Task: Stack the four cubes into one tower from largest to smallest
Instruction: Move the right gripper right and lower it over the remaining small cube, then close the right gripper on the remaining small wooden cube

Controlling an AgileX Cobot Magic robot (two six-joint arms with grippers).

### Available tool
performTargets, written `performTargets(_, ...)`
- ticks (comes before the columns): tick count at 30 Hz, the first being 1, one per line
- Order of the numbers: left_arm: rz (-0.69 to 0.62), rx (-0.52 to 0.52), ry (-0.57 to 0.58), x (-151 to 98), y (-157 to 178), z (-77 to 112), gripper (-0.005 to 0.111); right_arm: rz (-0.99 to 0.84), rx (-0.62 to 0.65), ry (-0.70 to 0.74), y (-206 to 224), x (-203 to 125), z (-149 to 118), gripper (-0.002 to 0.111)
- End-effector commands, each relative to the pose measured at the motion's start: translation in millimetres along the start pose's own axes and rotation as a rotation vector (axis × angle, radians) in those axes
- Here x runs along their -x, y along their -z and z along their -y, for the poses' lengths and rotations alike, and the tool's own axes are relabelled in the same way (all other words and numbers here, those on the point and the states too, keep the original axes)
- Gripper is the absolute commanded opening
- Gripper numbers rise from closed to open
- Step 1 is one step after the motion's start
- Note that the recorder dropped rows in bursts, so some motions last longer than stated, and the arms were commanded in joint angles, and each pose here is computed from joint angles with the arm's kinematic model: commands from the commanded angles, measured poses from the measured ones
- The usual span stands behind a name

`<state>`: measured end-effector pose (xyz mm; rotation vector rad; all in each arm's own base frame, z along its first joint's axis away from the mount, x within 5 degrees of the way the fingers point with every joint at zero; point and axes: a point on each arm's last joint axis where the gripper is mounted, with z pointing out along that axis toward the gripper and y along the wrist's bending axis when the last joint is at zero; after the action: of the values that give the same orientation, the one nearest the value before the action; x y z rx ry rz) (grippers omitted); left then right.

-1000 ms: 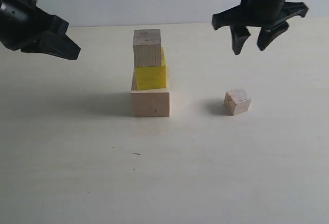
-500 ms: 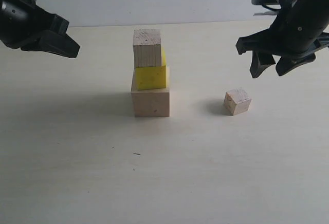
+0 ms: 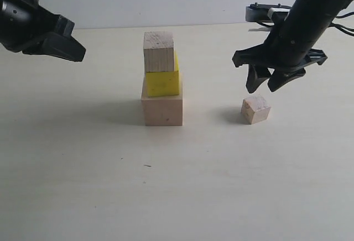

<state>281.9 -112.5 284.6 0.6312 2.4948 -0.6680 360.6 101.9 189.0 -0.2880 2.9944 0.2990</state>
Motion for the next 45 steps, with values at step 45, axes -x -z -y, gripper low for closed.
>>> performTargets(45, 0.008, 0.003, -0.003, -0.1, 2.1, 0.8, 0.000, -0.118, -0.019, 0.122, -31.5, 24.1, 6.5, 0.060)
